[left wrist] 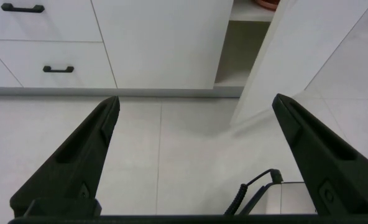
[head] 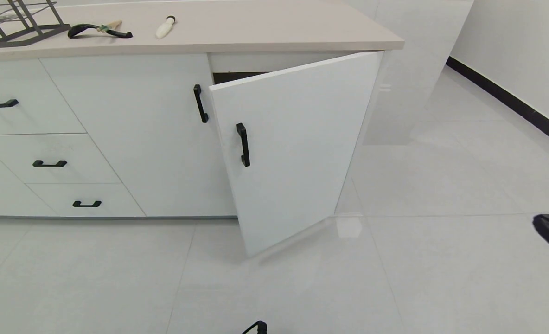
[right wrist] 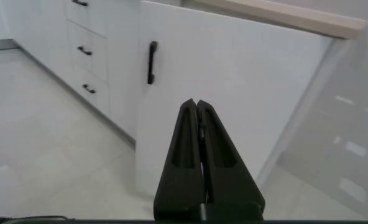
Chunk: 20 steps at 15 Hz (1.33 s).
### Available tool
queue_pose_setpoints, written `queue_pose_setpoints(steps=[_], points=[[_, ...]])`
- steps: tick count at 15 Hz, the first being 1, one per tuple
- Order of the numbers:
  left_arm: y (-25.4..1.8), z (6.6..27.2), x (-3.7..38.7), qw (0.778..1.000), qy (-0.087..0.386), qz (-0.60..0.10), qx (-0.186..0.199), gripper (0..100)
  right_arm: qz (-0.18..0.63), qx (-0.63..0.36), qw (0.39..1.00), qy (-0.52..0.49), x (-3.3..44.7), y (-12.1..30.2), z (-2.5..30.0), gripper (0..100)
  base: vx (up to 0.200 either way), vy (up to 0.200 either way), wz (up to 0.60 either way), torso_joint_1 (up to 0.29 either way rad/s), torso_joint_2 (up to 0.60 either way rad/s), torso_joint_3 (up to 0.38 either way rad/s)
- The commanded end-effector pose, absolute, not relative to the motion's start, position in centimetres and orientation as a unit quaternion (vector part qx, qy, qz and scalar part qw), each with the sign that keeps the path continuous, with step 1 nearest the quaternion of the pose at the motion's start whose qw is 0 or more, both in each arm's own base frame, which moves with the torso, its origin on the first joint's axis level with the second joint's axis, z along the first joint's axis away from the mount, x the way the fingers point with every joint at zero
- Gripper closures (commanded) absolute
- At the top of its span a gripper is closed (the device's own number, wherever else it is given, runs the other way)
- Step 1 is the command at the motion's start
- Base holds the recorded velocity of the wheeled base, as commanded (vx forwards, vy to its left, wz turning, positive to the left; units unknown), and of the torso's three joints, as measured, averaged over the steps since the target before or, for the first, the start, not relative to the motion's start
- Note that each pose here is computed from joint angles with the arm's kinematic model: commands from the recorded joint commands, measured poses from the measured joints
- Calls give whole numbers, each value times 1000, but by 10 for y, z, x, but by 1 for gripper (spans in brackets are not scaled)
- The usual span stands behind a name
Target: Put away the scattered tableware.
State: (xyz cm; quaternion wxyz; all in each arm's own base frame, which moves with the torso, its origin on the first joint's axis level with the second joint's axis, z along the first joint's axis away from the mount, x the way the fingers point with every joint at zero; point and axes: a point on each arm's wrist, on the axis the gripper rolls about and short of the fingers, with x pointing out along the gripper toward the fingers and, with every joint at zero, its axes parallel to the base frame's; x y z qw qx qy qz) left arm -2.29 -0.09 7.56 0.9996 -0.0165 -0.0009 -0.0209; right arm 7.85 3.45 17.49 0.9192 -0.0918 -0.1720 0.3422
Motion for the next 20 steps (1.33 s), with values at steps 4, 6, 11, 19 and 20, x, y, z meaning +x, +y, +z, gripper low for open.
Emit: queue_pose_setpoints(steps=[4, 6, 11, 19, 20], points=[[-1, 76, -23, 1000, 0, -21, -17, 0, 275, -110, 928, -225, 21, 13, 168, 100, 0, 0, 0, 0, 0, 0], [-1, 76, -23, 1000, 0, -21, -17, 0, 275, -111, 928, -225, 9, 11, 161, 100, 0, 0, 0, 0, 0, 0], [-1, 76, -23, 1000, 0, -21, -16, 0, 274, -112, 932, -208, -24, 6, 125, 100, 0, 0, 0, 0, 0, 0], [-1, 76, -23, 1000, 0, -21, -16, 0, 91, -24, 994, 49, -14, -1, 78, 100, 0, 0, 0, 0, 0, 0], [-1, 76, -23, 1000, 0, -21, -17, 0, 88, -9, 995, 51, -14, -1, 78, 100, 0, 0, 0, 0, 0, 0]])
